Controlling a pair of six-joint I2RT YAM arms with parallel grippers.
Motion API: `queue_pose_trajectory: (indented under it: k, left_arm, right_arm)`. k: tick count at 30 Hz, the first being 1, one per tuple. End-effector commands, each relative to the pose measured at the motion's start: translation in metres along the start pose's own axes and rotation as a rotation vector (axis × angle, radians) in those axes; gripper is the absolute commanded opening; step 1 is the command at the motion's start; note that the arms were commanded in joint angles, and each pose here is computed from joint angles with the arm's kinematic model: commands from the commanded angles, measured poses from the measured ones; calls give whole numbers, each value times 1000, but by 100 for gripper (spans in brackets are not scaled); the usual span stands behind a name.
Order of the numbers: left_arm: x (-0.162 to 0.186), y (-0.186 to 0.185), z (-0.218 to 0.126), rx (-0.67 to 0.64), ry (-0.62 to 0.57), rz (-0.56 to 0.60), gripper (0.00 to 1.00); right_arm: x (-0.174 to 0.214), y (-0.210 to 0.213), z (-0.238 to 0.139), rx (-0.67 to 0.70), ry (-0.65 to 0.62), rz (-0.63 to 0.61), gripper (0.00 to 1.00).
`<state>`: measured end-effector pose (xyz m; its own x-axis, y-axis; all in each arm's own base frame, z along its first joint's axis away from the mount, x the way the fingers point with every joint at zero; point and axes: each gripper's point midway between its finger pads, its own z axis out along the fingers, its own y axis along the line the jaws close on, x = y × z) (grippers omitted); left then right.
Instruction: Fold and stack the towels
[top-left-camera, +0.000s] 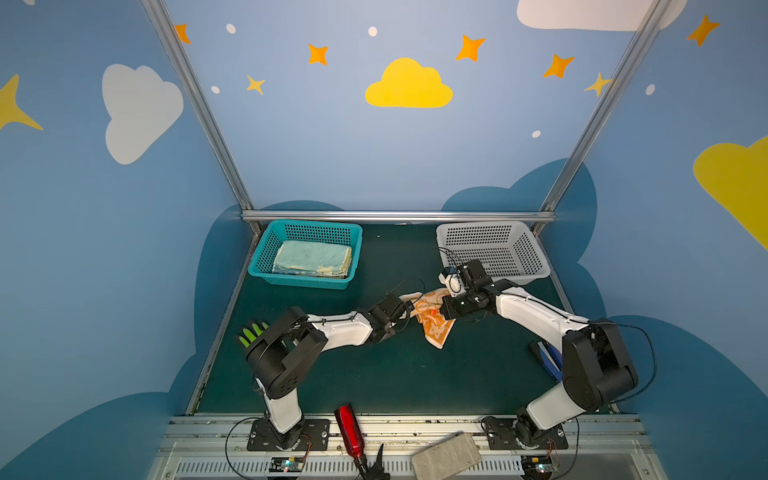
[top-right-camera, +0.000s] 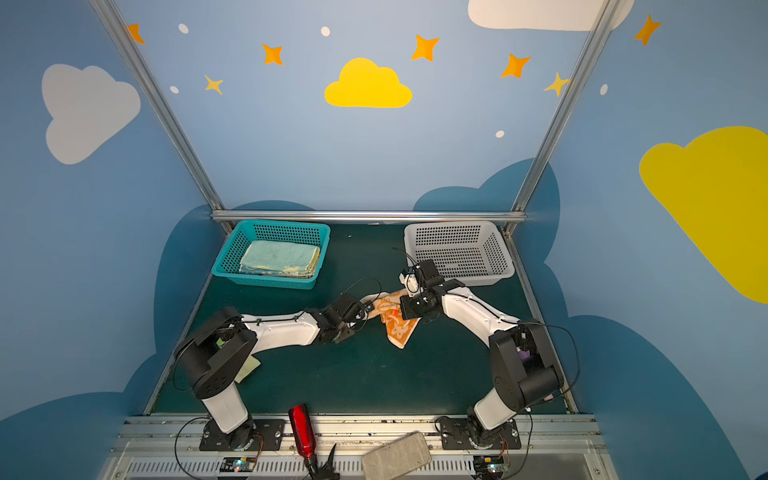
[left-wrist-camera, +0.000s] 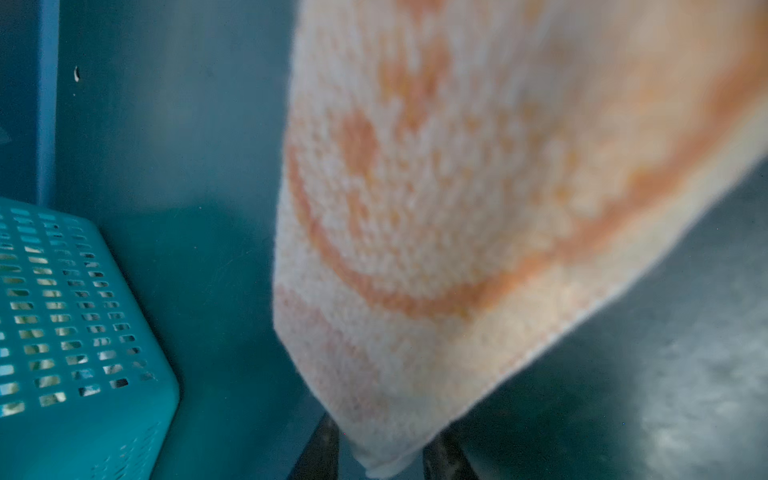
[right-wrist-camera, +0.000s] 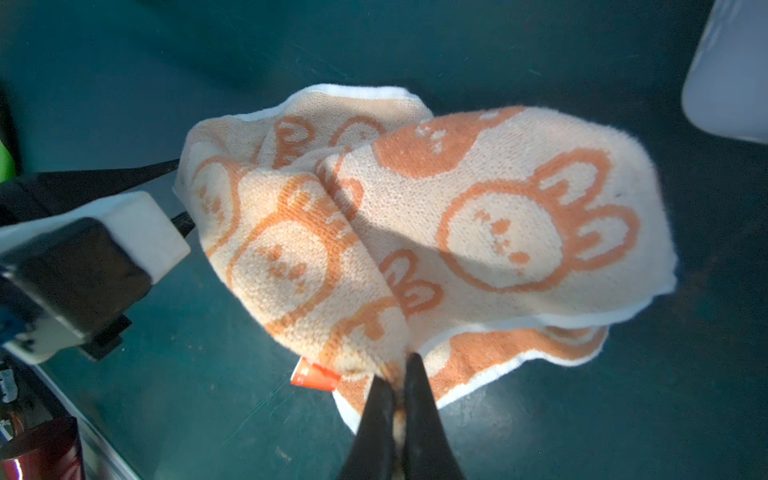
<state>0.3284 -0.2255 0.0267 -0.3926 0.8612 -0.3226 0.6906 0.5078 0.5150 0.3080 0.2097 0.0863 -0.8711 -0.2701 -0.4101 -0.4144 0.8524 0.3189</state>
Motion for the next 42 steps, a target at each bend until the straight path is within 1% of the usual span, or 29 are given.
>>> queue_pose_trajectory:
  k: [1, 3, 4, 8, 11, 13, 15, 16, 18, 20, 27, 32, 37, 39, 42]
  left_arm:
    - [2, 6, -1, -25, 21, 7, 16]
    - [-1, 11, -5, -40, 6, -10, 6]
    - [-3, 14, -8, -48, -3, -22, 4]
    - [-12, 25, -19, -66, -65, -84, 4]
    - [-18, 29, -28, -34, -103, -134, 4]
    - [-22, 31, -33, 1, -125, -166, 4]
    - [-25, 31, -37, 31, -136, -191, 4]
    - [-25, 31, -38, 44, -136, -198, 4]
    - [-26, 31, -41, 61, -123, -204, 4]
    - [-25, 33, -42, 62, -102, -215, 4]
    - [-32, 45, -49, 42, -54, -309, 4]
    - [-41, 48, -47, 58, -20, -378, 4]
    - [-51, 50, -38, 79, 35, -424, 4]
    - [-51, 52, -31, 82, 69, -436, 4]
    - [-48, 52, -19, 95, 125, -457, 4]
  right_arm:
    - [-4, 0, -9, 9, -6, -10, 0]
    - [-2, -1, -7, 11, 4, -9, 0]
    - [-1, -1, -5, 8, 7, -10, 0]
    - [5, 0, 0, -4, 21, -16, 0]
    - [9, 1, 3, -9, 28, -29, 0]
    - [12, 0, 5, -5, 34, -32, 8]
    - [13, 2, 6, -13, 37, -42, 22]
    - [13, 1, 6, -6, 33, -44, 26]
    - [13, 1, 3, -3, 15, -55, 33]
    - [10, 3, -2, 5, -22, -73, 36]
    - [13, 14, -25, 83, -175, -197, 40]
    - [23, 24, -25, 147, -245, -300, 42]
    - [37, 21, -10, 163, -241, -288, 43]
    - [45, 16, -2, 179, -270, -290, 43]
    - [46, 7, -2, 210, -324, -265, 43]
